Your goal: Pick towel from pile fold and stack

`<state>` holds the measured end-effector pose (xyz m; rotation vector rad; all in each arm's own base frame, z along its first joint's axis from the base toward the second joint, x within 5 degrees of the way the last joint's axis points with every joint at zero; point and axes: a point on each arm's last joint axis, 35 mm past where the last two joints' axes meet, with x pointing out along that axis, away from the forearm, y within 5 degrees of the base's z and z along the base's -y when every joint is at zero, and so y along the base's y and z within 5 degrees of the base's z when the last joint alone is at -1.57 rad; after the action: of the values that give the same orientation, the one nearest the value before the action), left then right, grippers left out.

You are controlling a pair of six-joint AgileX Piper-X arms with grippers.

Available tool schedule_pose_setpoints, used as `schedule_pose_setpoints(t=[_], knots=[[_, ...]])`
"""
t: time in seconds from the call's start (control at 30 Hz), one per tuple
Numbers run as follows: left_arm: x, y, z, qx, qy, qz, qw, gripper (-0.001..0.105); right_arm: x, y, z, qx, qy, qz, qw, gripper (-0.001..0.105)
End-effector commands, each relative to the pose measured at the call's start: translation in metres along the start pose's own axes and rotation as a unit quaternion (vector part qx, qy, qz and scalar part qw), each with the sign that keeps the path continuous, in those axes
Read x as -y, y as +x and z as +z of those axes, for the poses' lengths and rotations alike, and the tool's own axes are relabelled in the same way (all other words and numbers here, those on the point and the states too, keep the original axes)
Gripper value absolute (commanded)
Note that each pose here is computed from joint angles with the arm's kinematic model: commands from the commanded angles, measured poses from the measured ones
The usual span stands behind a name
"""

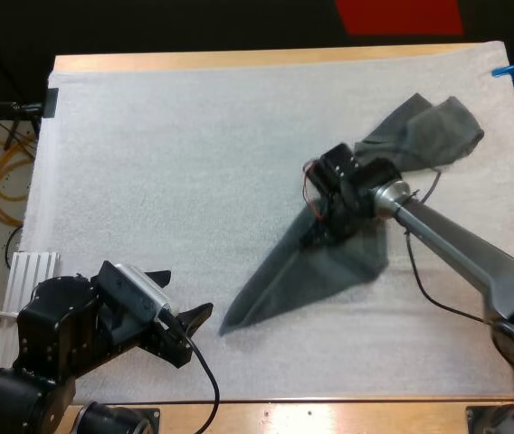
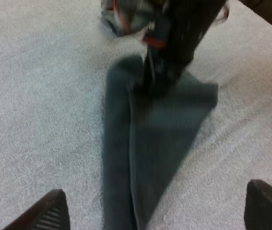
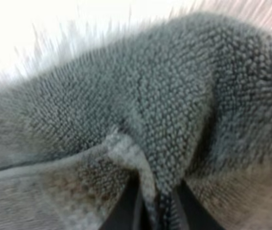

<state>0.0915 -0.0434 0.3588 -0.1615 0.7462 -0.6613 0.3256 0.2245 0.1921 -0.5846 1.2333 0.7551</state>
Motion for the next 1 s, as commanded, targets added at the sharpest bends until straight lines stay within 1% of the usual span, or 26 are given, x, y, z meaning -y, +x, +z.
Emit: schedule_pose_setpoints(t=[0.0, 0.03, 0.07, 0.1, 0.13, 0.17, 0.2, 0.23, 0.3, 0.33, 0.37, 0.4, 0.43, 0.47, 0.5, 0.53, 0.57, 0.63, 0.67, 0.7, 0.73, 0.77, 0.83, 0.87, 0.93, 0.97], knots=[[0.001, 0.0, 0.0, 0.004, 0.003, -0.005, 1.0, 0.072, 0.002, -0.03, 0.009, 0.039, -0.009, -0.039, 0.998, 0.0], [0.001, 0.0, 0.0, 0.004, 0.003, -0.005, 1.0, 0.072, 0.005, -0.05, 0.014, 0.058, -0.007, -0.087, 0.994, 0.0], [0.001, 0.0, 0.0, 0.004, 0.003, -0.005, 1.0, 0.072, 0.007, -0.059, 0.017, 0.068, -0.005, -0.109, 0.992, 0.0], [0.001, 0.0, 0.0, 0.004, 0.003, -0.005, 1.0, 0.072, 0.01, -0.079, 0.021, 0.086, -0.006, -0.163, 0.983, 0.0], [0.001, 0.0, 0.0, 0.004, 0.003, -0.005, 1.0, 0.072, 0.013, -0.1, 0.025, 0.104, -0.009, -0.218, 0.97, 0.0], [0.001, 0.0, 0.0, 0.004, 0.003, -0.005, 1.0, 0.072, 0.014, -0.111, 0.027, 0.113, -0.008, -0.246, 0.963, 0.0], [0.001, 0.0, 0.0, 0.004, 0.003, -0.005, 1.0, 0.072, 0.016, -0.129, 0.029, 0.13, -0.008, -0.29, 0.948, 0.0], [0.001, 0.0, 0.0, 0.004, 0.003, -0.005, 1.0, 0.072, 0.016, -0.143, 0.03, 0.146, -0.006, -0.317, 0.937, 0.0], [0.001, 0.0, 0.0, 0.004, 0.003, -0.005, 1.0, 0.072, 0.015, -0.161, 0.029, 0.175, -0.002, -0.33, 0.928, 0.0], [0.001, 0.0, 0.0, 0.004, 0.003, -0.005, 1.0, 0.072, 0.014, -0.168, 0.028, 0.186, -0.001, -0.329, 0.926, 0.0], [0.001, 0.0, 0.0, 0.004, 0.003, -0.005, 1.0, 0.072, 0.012, -0.169, 0.028, 0.189, -0.002, -0.324, 0.927, 0.0], [0.001, 0.0, 0.0, 0.004, 0.003, -0.005, 1.0, 0.072, 0.007, -0.168, 0.027, 0.191, -0.006, -0.304, 0.933, 0.0], [0.001, 0.0, 0.0, 0.004, 0.003, -0.005, 1.0, 0.072, 0.002, -0.163, 0.027, 0.191, -0.01, -0.271, 0.943, 0.0], [0.001, 0.0, 0.0, 0.004, 0.003, -0.005, 1.0, 0.072, -0.001, -0.16, 0.027, 0.193, -0.011, -0.25, 0.949, 0.0], [0.001, 0.0, 0.0, 0.004, 0.003, -0.005, 1.0, 0.072, -0.01, -0.15, 0.026, 0.189, -0.014, -0.206, 0.96, 0.0], [0.001, 0.0, 0.0, 0.004, 0.003, -0.005, 1.0, 0.072, -0.02, -0.138, 0.025, 0.183, -0.016, -0.171, 0.968, 0.0], [0.001, 0.0, 0.0, 0.004, 0.003, -0.005, 1.0, 0.072, -0.026, -0.13, 0.025, 0.178, -0.012, -0.154, 0.972, 0.0], [0.001, 0.0, 0.0, 0.004, 0.003, -0.005, 1.0, 0.072, -0.05, -0.101, 0.024, 0.159, -0.014, -0.115, 0.981, 0.0], [0.001, 0.0, 0.0, 0.004, 0.003, -0.005, 1.0, 0.072, -0.058, -0.093, 0.024, 0.152, -0.022, -0.106, 0.982, 0.0], [0.001, 0.0, 0.0, 0.004, 0.003, -0.005, 1.0, 0.072, -0.074, -0.079, 0.024, 0.138, -0.041, -0.089, 0.986, 0.0], [0.001, 0.0, 0.0, 0.004, 0.003, -0.005, 1.0, 0.072, -0.089, -0.069, 0.025, 0.128, -0.061, -0.071, 0.987, 0.004], [0.001, 0.0, 0.0, 0.004, 0.003, -0.005, 1.0, 0.072, -0.095, -0.065, 0.025, 0.124, -0.068, -0.064, 0.988, 0.008], [0.001, 0.0, 0.0, 0.004, 0.003, -0.005, 1.0, 0.072, -0.122, -0.058, 0.027, 0.12, -0.101, -0.035, 0.987, 0.031], [0.001, 0.0, 0.0, 0.004, 0.003, -0.005, 1.0, 0.072, -0.128, -0.058, 0.028, 0.121, -0.108, -0.032, 0.986, 0.04], [0.001, 0.0, 0.0, 0.004, 0.003, -0.005, 1.0, 0.072, -0.147, -0.062, 0.028, 0.125, -0.135, -0.024, 0.983, 0.074], [0.001, 0.0, 0.0, 0.004, 0.003, -0.005, 1.0, 0.072, -0.151, -0.063, 0.028, 0.124, -0.143, -0.023, 0.982, 0.079]])
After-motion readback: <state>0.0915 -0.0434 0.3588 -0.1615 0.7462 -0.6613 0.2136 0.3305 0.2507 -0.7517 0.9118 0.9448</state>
